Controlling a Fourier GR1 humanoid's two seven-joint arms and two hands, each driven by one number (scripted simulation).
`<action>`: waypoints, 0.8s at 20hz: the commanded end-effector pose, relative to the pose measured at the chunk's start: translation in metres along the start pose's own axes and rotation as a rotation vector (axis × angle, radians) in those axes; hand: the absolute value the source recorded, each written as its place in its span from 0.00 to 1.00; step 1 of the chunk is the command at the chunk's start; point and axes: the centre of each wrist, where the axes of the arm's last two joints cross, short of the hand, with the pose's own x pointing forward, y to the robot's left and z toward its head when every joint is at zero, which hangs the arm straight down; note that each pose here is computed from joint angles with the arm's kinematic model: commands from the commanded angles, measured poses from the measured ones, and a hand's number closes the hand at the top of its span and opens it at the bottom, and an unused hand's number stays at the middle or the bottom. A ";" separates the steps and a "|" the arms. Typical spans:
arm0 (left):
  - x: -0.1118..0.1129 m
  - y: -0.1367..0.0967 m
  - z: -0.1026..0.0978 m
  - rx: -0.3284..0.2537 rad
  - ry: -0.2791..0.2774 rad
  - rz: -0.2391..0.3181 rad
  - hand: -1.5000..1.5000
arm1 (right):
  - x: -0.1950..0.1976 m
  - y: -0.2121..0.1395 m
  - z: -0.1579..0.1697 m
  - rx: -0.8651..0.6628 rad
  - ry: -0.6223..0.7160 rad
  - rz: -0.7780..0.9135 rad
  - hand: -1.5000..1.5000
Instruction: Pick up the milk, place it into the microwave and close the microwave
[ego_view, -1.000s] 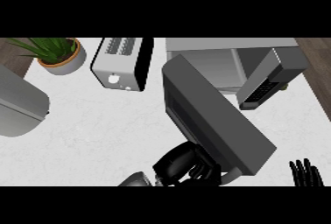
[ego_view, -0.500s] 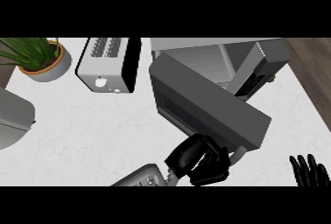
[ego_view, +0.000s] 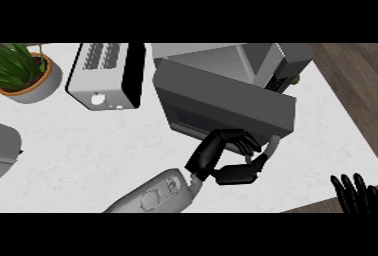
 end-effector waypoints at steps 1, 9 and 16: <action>0.014 0.010 -0.022 0.114 -0.041 0.027 1.00 | 0.009 0.004 -0.007 0.062 -0.020 -0.052 0.00; 0.021 0.029 -0.042 0.185 -0.052 0.106 1.00 | 0.023 0.009 -0.017 0.113 -0.025 -0.088 0.00; 0.023 0.040 -0.055 0.239 -0.064 0.123 1.00 | 0.032 0.010 -0.014 0.129 -0.012 -0.111 0.00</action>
